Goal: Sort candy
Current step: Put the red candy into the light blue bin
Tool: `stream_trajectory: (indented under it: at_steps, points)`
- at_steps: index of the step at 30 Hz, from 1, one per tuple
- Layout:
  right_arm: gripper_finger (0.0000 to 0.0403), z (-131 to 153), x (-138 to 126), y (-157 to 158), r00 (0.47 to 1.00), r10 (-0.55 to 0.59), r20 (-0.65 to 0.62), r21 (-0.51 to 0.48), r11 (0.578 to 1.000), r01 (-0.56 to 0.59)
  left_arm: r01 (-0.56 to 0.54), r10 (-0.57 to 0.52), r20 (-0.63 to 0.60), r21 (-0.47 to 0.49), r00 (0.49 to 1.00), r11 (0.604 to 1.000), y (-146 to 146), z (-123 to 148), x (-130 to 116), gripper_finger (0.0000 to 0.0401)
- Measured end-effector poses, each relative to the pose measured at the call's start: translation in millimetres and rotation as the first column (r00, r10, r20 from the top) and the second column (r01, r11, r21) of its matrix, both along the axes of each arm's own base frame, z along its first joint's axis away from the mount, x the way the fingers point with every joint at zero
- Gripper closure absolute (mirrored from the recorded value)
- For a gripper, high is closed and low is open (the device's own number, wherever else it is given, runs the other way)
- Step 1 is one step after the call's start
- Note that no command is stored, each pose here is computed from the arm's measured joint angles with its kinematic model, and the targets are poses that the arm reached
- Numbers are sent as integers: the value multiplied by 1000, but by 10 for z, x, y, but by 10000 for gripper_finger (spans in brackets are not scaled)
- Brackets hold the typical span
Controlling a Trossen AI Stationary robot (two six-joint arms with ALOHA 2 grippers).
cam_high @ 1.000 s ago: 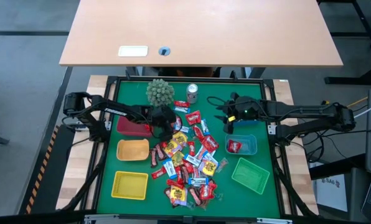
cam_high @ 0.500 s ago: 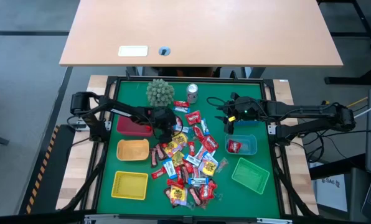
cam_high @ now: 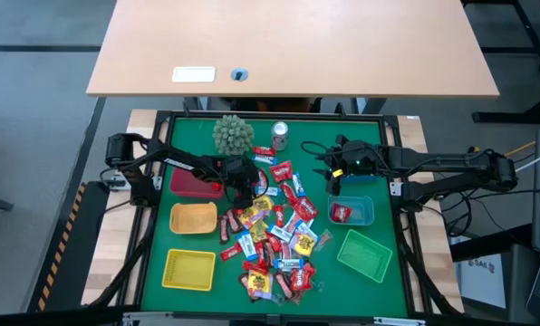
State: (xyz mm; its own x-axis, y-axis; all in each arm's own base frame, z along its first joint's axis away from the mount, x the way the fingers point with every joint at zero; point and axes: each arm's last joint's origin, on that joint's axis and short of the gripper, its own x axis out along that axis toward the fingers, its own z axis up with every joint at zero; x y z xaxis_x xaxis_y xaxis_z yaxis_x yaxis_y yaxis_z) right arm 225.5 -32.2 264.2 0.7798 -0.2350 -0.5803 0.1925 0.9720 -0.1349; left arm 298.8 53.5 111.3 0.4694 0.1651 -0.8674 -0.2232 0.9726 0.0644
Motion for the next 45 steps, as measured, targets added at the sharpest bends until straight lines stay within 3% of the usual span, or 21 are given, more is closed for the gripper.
stream_trajectory:
  at_steps: [10,19,24,34,45]
  points:
    - [223,2,1,0,1000,0,3,-1,1000,0,-6,5,41,18,999,1000,19,67,79,393]
    - [223,3,52,13,998,54,36,32,998,-55,-35,31,66,69,997,997,80,393,329,400]
    - [223,-60,131,4,998,57,25,36,998,-58,-41,29,154,75,988,996,105,622,490,401]
    - [223,-139,276,30,960,277,25,-34,960,-276,-52,75,279,-91,957,994,93,840,637,401]
    - [224,-141,298,34,932,362,5,-128,925,-358,-15,141,435,-279,889,960,67,966,745,401]
